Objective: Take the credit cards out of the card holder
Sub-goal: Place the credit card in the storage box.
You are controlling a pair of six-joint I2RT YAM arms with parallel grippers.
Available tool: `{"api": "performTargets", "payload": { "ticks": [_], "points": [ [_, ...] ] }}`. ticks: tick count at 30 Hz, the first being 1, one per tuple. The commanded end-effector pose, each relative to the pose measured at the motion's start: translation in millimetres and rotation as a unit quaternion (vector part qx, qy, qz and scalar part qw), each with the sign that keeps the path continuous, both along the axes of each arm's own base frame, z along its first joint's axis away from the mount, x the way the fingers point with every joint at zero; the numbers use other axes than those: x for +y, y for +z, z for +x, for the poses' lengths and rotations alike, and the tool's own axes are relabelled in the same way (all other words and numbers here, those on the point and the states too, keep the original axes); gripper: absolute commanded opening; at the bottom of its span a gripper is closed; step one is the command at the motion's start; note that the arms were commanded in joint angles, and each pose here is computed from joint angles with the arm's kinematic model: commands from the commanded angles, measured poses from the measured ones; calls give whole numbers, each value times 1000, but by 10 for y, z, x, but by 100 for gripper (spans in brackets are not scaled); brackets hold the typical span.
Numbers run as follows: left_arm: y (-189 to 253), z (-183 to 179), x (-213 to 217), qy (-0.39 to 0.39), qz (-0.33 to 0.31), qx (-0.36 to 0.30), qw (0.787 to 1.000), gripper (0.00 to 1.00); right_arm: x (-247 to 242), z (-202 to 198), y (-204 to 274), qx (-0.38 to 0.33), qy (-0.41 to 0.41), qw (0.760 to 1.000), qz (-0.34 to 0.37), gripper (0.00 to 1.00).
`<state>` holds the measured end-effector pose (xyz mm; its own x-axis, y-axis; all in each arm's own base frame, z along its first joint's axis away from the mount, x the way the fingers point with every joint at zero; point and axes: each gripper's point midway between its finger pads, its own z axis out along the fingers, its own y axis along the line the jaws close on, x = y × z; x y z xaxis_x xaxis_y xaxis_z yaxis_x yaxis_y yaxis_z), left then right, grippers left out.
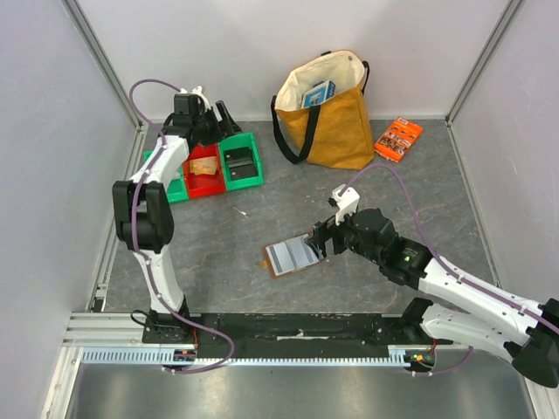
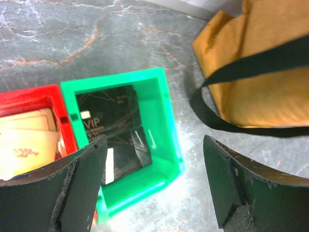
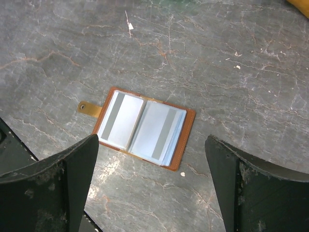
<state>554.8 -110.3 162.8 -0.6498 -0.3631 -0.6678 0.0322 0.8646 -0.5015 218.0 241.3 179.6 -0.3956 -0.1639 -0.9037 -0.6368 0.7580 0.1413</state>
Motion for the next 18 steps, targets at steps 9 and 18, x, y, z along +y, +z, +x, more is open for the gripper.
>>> {"api": "performTargets", "payload": {
  "ticks": [9,18],
  "points": [
    [847,-1704,-614,-44,20,-70,996,84,45,89,234,14,-45,997,62,98],
    [464,-2904,-1041,-106,-45,-53,992,79,165,168,-57,64,-58,996,29,98]
  ]
}}
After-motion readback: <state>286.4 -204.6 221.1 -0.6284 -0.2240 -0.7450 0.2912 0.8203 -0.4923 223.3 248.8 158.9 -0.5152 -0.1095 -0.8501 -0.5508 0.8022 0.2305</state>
